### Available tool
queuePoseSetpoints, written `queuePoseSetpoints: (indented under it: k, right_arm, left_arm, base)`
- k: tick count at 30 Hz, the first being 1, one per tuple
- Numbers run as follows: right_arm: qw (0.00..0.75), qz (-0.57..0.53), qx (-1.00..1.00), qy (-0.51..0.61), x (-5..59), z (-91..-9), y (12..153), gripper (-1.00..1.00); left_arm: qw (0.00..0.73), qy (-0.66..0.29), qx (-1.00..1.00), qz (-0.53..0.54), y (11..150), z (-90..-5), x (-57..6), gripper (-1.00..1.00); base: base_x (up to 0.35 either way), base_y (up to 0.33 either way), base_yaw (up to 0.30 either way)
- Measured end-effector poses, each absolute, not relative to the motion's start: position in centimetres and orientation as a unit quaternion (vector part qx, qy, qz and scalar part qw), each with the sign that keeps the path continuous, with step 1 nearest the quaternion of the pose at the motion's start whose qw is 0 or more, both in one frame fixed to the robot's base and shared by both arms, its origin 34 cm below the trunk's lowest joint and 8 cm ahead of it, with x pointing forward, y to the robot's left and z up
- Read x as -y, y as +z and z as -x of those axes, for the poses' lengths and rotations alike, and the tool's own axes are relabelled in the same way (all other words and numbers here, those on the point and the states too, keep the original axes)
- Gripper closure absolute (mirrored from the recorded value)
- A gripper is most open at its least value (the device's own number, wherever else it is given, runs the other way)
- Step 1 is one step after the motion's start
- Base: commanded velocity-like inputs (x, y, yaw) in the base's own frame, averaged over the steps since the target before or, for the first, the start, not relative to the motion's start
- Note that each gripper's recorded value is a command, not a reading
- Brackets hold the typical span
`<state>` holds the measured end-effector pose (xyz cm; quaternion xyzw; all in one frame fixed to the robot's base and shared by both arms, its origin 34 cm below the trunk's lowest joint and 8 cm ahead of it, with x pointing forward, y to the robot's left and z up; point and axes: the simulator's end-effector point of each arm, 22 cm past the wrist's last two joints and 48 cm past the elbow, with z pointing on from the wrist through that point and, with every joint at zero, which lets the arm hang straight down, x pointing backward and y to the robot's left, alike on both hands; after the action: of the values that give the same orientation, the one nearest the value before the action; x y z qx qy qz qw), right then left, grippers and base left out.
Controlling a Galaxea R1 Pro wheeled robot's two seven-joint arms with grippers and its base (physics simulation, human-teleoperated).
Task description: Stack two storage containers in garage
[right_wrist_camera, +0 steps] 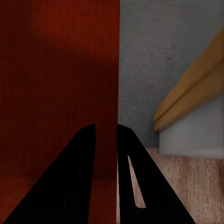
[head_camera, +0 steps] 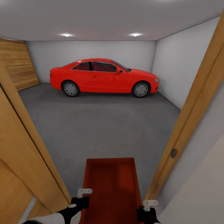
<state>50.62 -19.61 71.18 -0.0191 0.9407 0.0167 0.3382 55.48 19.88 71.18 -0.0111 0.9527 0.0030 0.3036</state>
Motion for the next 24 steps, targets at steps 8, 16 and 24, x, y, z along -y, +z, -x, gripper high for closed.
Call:
queuePoseSetpoints:
  k: [8,16,24]
  right_arm:
    - [0.338,0.019,-0.941,0.017,19.62,-50.68,71.19,1.00]
    - [0.338,0.019,-0.941,0.017,19.61,-50.67,71.20,1.00]
    - [0.339,0.019,-0.940,0.017,19.65,-50.70,71.23,1.00]
  left_arm:
    - [0.304,0.003,-0.953,0.011,71.18,-55.53,-19.88,1.00]
    - [0.304,0.003,-0.953,0.011,71.18,-55.52,-19.88,1.00]
    - [0.304,0.003,-0.953,0.011,71.21,-55.55,-19.84,1.00]
  base:
    - [0.162,0.000,0.000]
    - [0.034,0.000,0.000]
    - [0.210,0.000,0.000]
